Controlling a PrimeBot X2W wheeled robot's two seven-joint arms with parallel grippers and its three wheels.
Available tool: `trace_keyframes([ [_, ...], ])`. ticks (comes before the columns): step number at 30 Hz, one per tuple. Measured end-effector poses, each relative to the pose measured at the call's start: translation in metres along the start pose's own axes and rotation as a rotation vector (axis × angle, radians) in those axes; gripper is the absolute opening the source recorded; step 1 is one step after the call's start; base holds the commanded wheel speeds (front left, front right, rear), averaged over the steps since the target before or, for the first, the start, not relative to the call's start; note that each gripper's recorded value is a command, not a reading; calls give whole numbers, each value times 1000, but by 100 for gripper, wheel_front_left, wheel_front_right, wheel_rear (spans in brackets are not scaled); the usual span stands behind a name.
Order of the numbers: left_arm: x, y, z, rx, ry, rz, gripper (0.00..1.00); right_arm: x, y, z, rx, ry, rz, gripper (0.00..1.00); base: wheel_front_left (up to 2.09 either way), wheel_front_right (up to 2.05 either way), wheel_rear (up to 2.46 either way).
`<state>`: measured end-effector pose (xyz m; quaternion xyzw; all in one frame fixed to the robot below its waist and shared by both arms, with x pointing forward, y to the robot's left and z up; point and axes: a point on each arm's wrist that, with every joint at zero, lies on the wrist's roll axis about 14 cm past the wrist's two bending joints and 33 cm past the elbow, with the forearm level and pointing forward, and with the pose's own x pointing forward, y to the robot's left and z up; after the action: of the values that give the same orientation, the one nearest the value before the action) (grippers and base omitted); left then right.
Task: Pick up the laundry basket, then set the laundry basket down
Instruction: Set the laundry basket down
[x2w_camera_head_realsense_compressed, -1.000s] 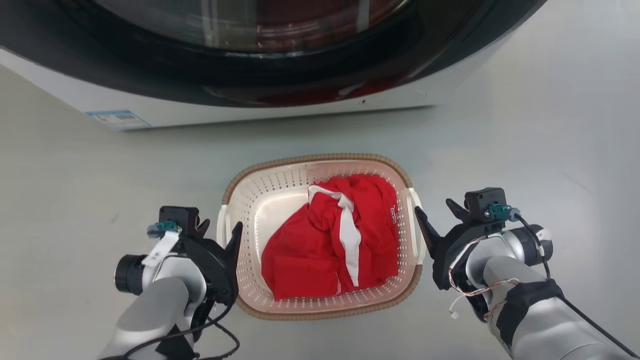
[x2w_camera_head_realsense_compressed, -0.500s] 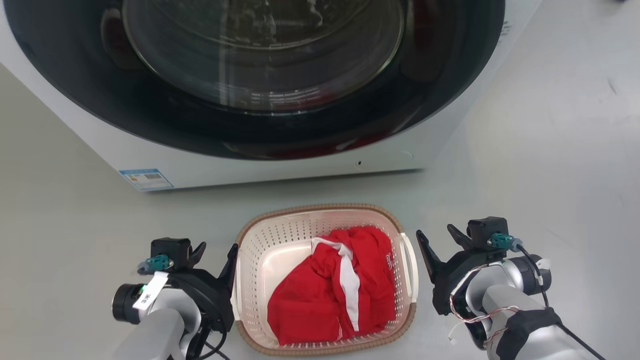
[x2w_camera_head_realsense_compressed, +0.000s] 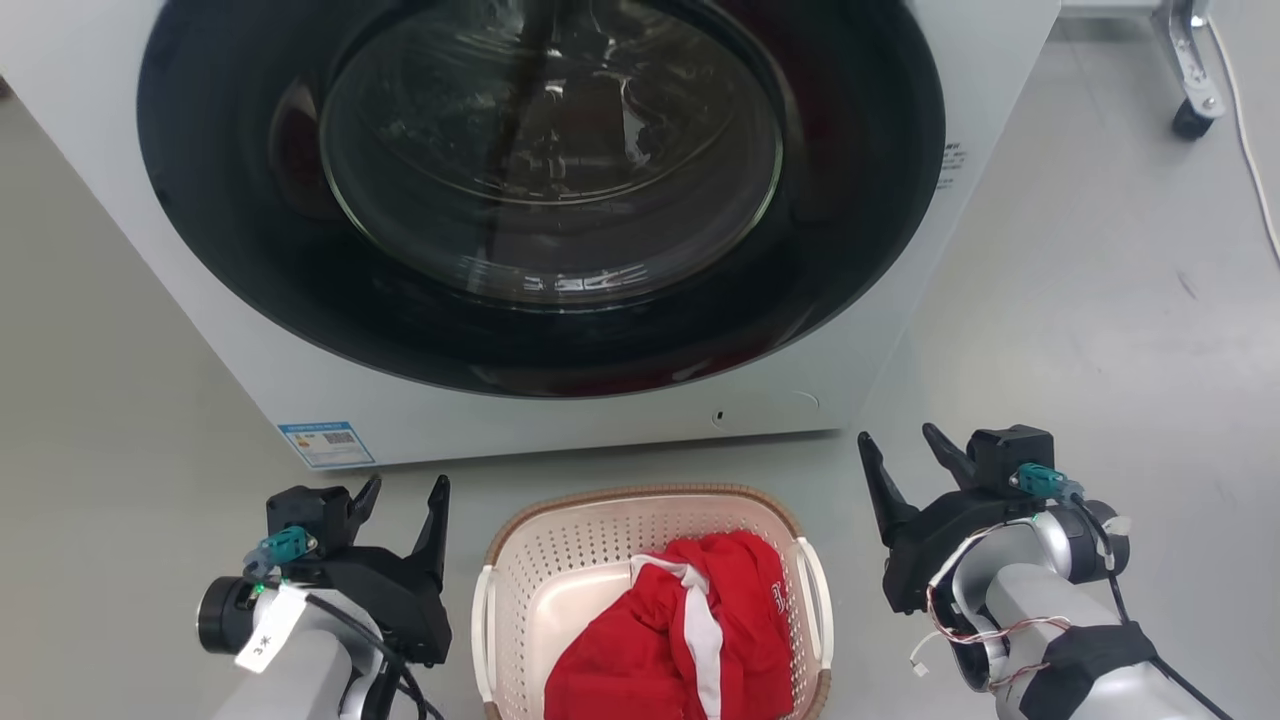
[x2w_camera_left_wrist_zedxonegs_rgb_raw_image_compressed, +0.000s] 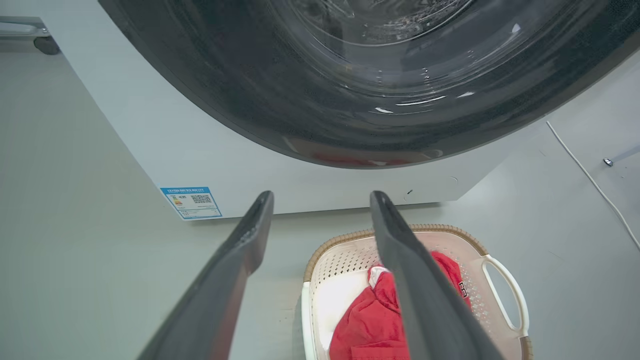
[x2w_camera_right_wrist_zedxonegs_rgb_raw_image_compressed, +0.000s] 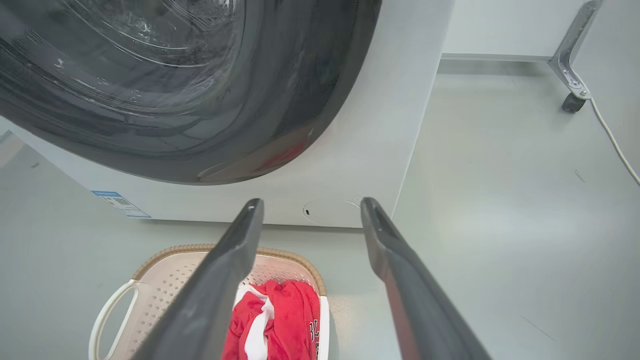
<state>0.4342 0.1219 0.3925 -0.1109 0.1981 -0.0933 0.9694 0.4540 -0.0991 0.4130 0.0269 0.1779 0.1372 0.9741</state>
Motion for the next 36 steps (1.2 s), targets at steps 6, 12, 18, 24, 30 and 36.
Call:
trace_keyframes([
  [6, -11, 0, 28, 32, -103, 8, 100, -10, 0, 20, -23, -75, -12, 100, 0, 0, 0],
  [12, -33, -1, 53, 64, -210, 17, 100, -25, 7, 37, -35, -154, 3, 100, 0, 0, 0],
  [18, -58, -13, 70, 78, -306, -10, 100, -45, 11, 43, -46, -209, 10, 100, 0, 0, 0],
  [24, -84, -14, 77, 87, -368, -7, 100, -64, 22, 51, -53, -270, 35, 100, 0, 0, 0],
  [30, -102, -10, 79, 76, -400, 9, 100, -81, 22, 60, -49, -327, 33, 100, 0, 0, 0],
  [36, -114, -7, 81, 71, -428, 25, 100, -95, -1, 53, -23, -337, -47, 100, 0, 0, 0],
])
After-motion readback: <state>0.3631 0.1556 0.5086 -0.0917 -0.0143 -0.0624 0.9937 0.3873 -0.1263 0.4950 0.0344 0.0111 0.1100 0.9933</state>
